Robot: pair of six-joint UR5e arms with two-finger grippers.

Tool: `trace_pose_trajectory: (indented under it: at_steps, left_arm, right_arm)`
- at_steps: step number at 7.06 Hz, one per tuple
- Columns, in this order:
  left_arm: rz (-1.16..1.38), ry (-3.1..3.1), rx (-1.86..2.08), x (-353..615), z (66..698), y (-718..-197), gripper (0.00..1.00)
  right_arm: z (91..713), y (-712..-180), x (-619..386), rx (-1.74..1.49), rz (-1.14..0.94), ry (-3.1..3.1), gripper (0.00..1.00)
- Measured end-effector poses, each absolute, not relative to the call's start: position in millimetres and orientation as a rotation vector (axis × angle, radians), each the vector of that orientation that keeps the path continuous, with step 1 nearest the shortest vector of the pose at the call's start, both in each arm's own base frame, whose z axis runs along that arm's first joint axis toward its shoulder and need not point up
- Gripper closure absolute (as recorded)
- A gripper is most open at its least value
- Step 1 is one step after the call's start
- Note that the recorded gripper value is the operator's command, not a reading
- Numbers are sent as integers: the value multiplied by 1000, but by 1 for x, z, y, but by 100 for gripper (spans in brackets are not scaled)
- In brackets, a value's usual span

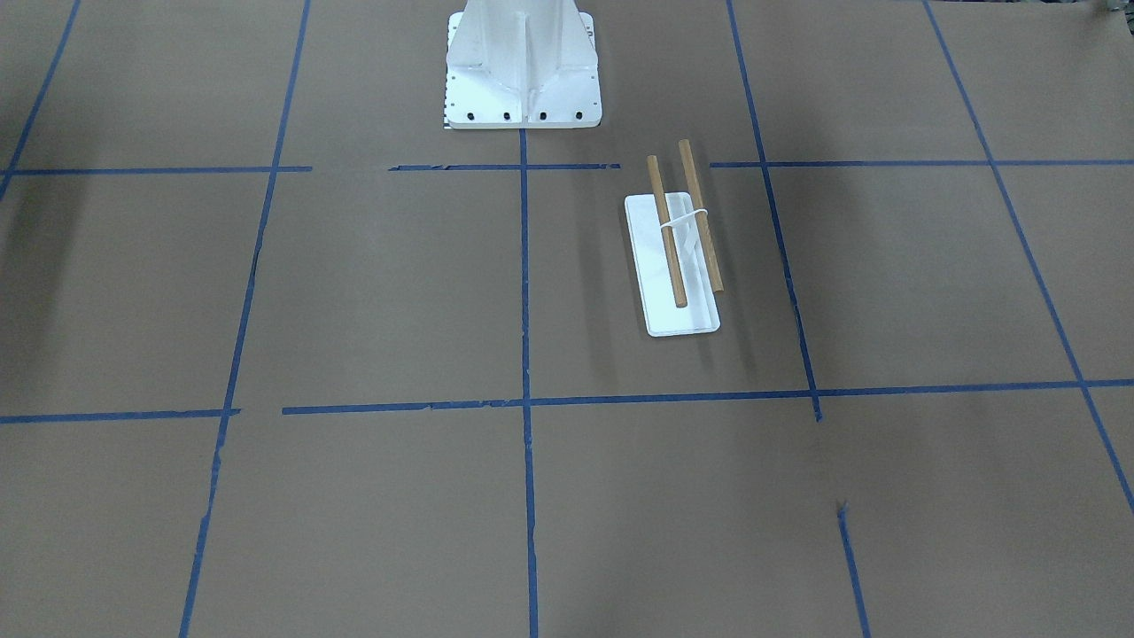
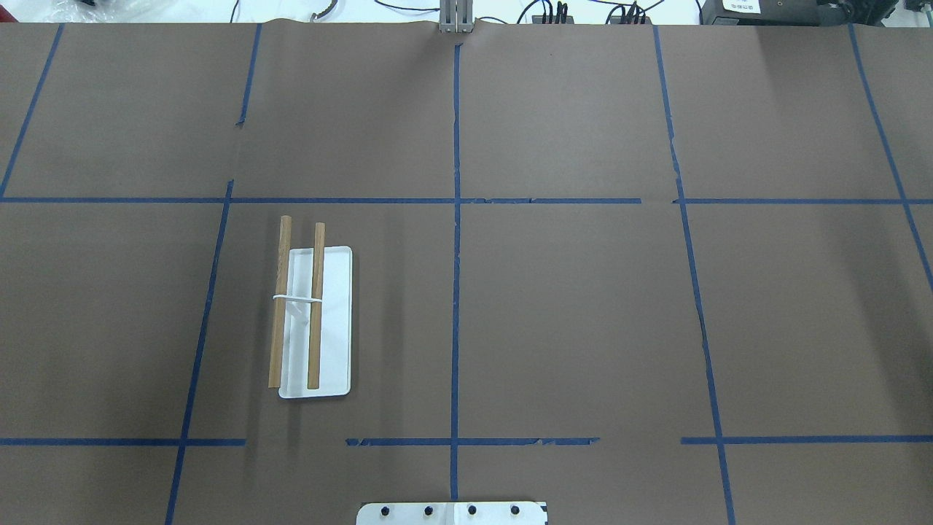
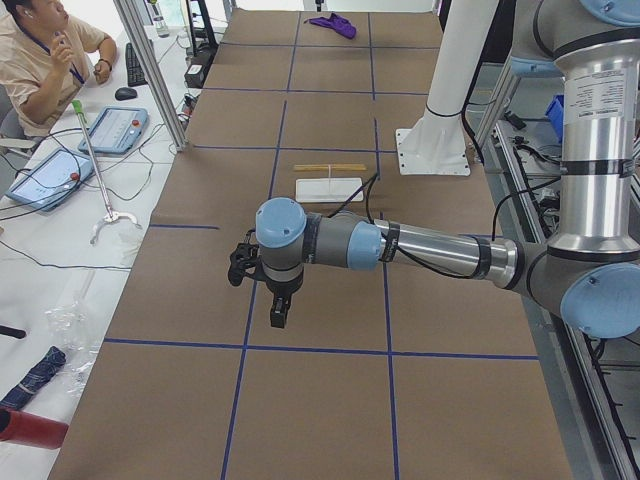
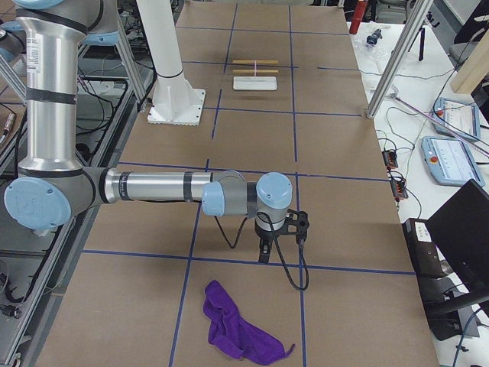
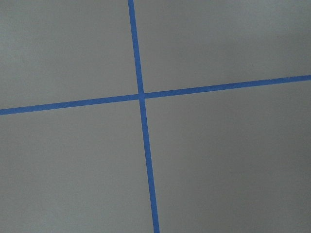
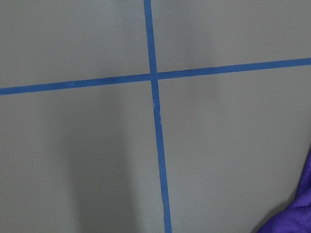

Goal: Hang towel on rack

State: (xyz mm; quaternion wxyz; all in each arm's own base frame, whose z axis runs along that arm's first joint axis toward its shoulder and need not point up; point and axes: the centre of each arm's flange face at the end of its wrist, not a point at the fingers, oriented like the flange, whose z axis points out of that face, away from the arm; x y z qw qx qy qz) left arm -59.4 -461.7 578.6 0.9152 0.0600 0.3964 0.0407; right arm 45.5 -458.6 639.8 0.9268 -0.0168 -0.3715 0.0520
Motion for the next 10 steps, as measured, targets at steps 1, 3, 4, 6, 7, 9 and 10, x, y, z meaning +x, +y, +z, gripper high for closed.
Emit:
trace_pose_trajectory:
  at_steps: [1,3,4,6,7,9,10]
  left_arm:
    - [87,815,128,-59,576,-462,0]
    - [95,811,141,-59,570,-464,0]
    - [108,791,153,-59,568,-465,0]
    - [149,727,204,-57,557,-473,0]
    - [161,716,238,-57,543,-482,0]
    - [187,725,302,-55,515,-501,0]
    - [210,732,361,-54,500,-509,0]
  right_arm:
    - [640,-459,45,-35,107,-762,0]
    - [638,-460,45,-27,101,-763,0]
    - [636,-460,45,0,85,-765,0]
    - [638,-454,45,112,30,-774,0]
    - [633,-452,43,195,-10,-788,0]
    - [628,-438,29,329,-100,-827,0]
    - [629,-431,26,348,-117,-840,0]
